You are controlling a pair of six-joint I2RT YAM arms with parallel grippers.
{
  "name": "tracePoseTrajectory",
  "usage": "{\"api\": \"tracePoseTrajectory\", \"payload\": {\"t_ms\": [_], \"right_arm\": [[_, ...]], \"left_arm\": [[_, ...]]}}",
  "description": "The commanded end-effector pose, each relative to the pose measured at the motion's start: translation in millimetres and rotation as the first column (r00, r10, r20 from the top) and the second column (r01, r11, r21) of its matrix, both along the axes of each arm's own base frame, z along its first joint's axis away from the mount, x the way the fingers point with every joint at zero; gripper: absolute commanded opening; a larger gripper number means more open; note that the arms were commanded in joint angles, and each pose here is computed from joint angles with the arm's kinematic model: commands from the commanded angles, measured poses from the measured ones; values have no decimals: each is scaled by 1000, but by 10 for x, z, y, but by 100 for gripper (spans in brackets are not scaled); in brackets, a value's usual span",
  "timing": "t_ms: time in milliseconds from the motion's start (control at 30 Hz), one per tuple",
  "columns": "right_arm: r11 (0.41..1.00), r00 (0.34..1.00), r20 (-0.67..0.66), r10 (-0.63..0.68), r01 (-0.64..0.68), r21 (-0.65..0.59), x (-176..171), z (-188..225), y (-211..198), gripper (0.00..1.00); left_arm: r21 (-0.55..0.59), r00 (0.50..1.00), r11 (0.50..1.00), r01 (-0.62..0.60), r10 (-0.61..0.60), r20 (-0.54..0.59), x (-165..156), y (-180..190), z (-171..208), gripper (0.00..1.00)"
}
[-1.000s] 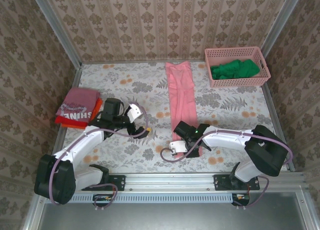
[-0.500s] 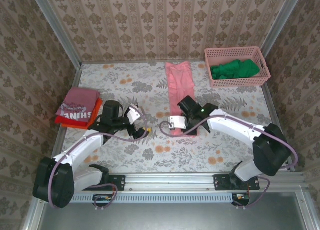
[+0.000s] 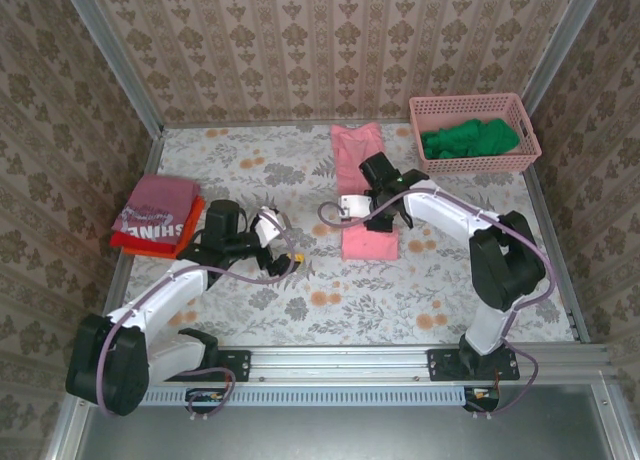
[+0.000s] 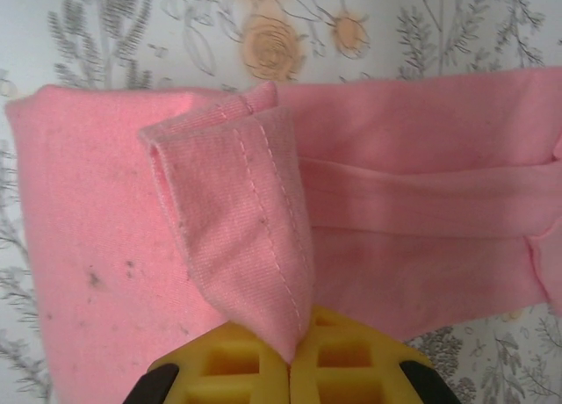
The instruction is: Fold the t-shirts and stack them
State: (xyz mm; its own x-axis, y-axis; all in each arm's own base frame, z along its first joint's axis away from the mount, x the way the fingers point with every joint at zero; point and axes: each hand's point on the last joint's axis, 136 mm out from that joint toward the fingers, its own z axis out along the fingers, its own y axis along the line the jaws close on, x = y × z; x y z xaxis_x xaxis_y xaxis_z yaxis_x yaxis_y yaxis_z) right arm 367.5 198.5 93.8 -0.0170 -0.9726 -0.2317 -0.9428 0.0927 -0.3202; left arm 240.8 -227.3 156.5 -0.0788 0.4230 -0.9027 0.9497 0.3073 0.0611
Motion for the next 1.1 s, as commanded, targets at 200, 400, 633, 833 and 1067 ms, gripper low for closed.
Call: {"api": "tracePoseTrajectory", "payload": {"t_ms": [200,400,633,833,1067], "right_arm": [[999,997,68,23,-26,44,527,65,89,0],[999,998,68,19,-22,39,726,-22,80,0],[999,997,72,2,-5,41,937,-135,63,0],[999,996,87,-6,1,50,1082,-151,84,0],[999,995,95,-12,8,48,1176,-162,92,0]], "left_arm": [[-51,1000,999,3,-1,26,130,-97,68,100],[-47,1000,999,0,1,20,142,-98,52,100],[-43,1000,999,1,-1,18,159,-109,47,100],[-43,1000,999,4,-4,16,181,-131,51,100],[-39,1000,999,3,-3,11,181,-140,38,100]]}}
